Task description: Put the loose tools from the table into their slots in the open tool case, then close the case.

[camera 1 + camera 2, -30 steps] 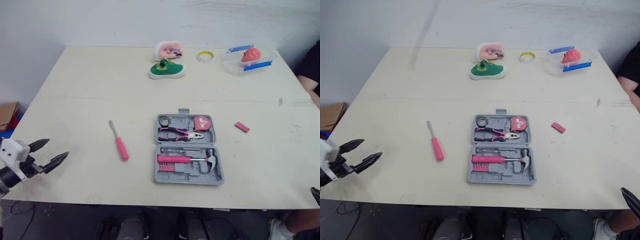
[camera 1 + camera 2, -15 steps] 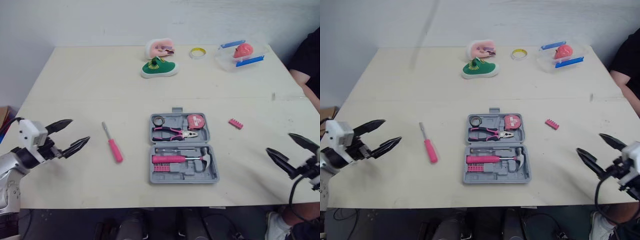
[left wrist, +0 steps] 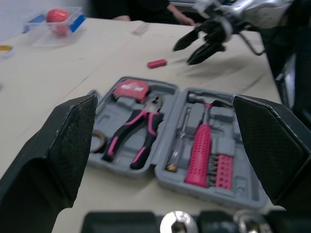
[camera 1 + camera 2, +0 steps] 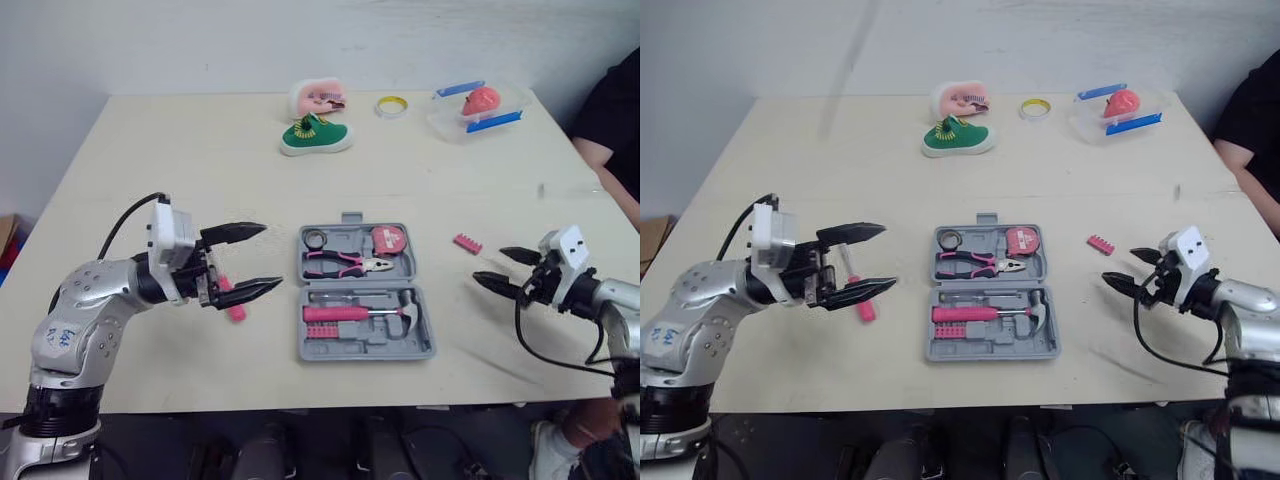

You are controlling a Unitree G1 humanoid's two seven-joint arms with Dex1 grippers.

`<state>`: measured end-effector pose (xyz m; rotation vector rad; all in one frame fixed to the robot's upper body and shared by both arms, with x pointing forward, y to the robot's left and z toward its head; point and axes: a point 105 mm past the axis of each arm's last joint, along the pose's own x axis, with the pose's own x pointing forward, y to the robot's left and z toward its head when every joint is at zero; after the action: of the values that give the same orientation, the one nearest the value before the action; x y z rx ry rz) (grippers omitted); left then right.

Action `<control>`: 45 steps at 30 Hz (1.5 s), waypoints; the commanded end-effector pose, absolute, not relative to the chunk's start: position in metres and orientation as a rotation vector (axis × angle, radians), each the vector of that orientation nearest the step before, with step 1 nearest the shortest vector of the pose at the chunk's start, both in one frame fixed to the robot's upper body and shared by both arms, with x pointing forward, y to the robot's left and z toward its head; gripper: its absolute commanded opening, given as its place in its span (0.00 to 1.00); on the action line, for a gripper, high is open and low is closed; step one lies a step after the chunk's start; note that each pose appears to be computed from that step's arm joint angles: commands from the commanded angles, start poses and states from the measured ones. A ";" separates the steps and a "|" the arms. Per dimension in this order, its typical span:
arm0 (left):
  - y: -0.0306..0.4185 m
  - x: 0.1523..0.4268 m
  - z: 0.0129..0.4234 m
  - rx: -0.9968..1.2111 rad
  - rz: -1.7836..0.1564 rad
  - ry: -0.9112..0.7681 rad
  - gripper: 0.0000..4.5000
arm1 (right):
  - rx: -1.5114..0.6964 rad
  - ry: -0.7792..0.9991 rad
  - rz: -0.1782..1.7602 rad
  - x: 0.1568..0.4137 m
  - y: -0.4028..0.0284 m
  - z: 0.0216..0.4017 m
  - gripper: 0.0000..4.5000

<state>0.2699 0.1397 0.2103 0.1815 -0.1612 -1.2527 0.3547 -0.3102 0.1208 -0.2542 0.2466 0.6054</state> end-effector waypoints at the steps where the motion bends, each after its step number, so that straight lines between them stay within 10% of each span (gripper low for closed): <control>1: 0.133 0.262 0.215 0.174 -1.297 -0.171 0.99 | -0.267 0.260 0.593 0.363 -0.312 0.116 1.00; 40: 0.135 0.240 0.202 0.182 -1.349 -0.070 0.99 | -0.217 0.333 0.660 0.386 -0.276 0.095 1.00; 45: 0.134 0.236 0.199 0.178 -1.371 -0.055 1.00 | -0.218 0.335 0.593 0.387 -0.282 0.090 0.60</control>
<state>0.2427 0.1371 0.1949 0.1553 -0.0423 -1.3366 0.3935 -0.2773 0.1103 -0.2297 0.2676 0.6208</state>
